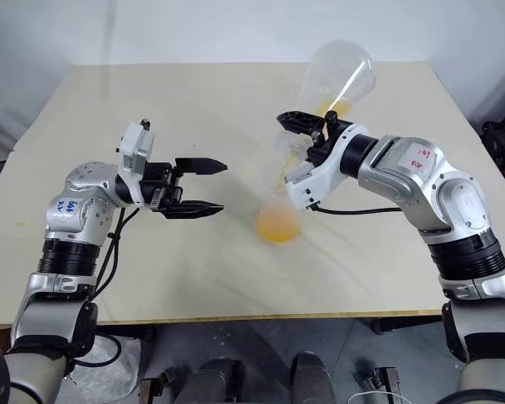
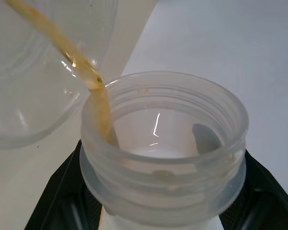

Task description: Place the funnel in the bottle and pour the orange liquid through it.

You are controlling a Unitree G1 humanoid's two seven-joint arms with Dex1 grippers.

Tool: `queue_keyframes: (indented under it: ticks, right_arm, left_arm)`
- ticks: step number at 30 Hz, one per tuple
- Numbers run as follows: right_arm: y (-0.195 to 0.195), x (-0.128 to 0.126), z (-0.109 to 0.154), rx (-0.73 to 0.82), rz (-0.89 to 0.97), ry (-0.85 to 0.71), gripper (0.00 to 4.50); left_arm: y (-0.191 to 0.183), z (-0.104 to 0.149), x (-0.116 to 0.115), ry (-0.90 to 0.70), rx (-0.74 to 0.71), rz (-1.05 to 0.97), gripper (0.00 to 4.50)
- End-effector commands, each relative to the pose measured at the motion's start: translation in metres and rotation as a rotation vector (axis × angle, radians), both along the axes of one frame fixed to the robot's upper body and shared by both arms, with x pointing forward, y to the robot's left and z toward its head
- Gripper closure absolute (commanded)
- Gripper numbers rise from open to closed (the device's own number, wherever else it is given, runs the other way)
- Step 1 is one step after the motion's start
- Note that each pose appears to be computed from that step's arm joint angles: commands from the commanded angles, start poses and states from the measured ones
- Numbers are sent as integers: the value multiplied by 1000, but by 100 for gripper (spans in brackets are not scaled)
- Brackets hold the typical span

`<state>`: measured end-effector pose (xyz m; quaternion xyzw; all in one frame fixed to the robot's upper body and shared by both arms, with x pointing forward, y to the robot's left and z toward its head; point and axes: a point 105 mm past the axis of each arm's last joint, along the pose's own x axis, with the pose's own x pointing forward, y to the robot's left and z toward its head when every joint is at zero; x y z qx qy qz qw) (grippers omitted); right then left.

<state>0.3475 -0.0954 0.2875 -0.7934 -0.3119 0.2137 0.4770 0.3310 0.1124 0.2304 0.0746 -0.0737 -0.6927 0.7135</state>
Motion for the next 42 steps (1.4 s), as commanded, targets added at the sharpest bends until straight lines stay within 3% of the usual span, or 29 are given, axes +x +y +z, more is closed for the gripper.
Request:
queue_keyframes:
  ticks: [1,27,42]
  right_arm:
    - [2,-5,14,19,22,-50,202]
    - [-1,-5,16,-8,14,-61,202]
    - [1,-4,16,-42,27,-67,202]
  left_arm:
    - [5,2,-1,-40,31,16,0]
    - [24,-12,-9,-1,66,56,0]
    - [23,-7,-7,-14,53,67,0]
